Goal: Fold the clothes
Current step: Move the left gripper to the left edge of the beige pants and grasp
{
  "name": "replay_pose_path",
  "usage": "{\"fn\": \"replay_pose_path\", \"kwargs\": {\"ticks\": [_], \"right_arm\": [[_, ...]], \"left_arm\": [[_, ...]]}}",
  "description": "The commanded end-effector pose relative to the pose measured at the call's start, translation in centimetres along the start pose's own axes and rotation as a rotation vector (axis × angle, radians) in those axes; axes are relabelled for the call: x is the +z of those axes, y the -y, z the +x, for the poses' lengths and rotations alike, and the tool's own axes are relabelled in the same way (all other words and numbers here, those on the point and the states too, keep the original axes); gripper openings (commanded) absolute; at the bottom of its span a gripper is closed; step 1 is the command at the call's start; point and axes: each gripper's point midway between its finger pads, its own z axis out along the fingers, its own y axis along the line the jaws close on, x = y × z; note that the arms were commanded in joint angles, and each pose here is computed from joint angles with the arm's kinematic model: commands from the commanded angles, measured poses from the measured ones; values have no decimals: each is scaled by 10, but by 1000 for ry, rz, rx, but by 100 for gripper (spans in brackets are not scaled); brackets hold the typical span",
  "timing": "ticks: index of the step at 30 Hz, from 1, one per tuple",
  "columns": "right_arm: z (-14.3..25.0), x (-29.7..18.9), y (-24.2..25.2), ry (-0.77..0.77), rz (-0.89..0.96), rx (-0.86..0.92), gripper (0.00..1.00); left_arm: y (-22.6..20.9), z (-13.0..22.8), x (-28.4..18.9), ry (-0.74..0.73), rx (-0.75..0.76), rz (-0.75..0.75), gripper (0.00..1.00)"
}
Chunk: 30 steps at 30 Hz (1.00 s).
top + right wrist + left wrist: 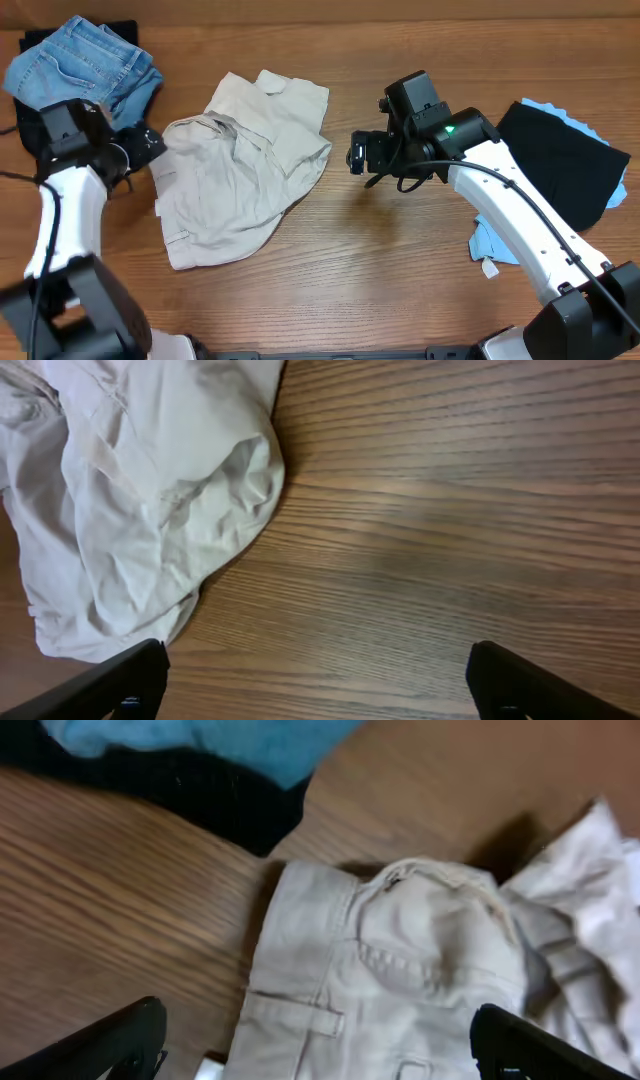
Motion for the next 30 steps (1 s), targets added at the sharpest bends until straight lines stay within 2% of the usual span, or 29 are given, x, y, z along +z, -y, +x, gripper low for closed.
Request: {"fn": "replay_pose_path", "kwargs": {"ticks": [1,8,11,15,17,18,20,26,30], "right_arm": [[-1,-4,-2,11,-11,-5,100],[0,-4,-1,4,-7,-3,100],[-1,-4,-2,9,-11,-5,100],[-1,-4,-2,9,-11,-5,100],[-1,-4,-2,9,-11,-5,100],[-1,-4,-2,9,-11,-5,100],[-1,-4,-2,9,-11,-4,100],[-5,-4,-3,26,-12,42,100],[-13,-4,-8,58,-34,58,100]], "left_arm": [[4,6,32,-57,22,50,99],[-10,20,74,-113,49,36,98],[-7,27,82,-139,62,62,86],[6,28,81,-145,67,139,61],[6,28,81,-145,68,139,45],[7,28,81,-146,68,139,35],[11,30,80,-150,70,154,4],[52,12,45,-105,97,339,4],[78,-4,-16,-11,150,380,4]]}}
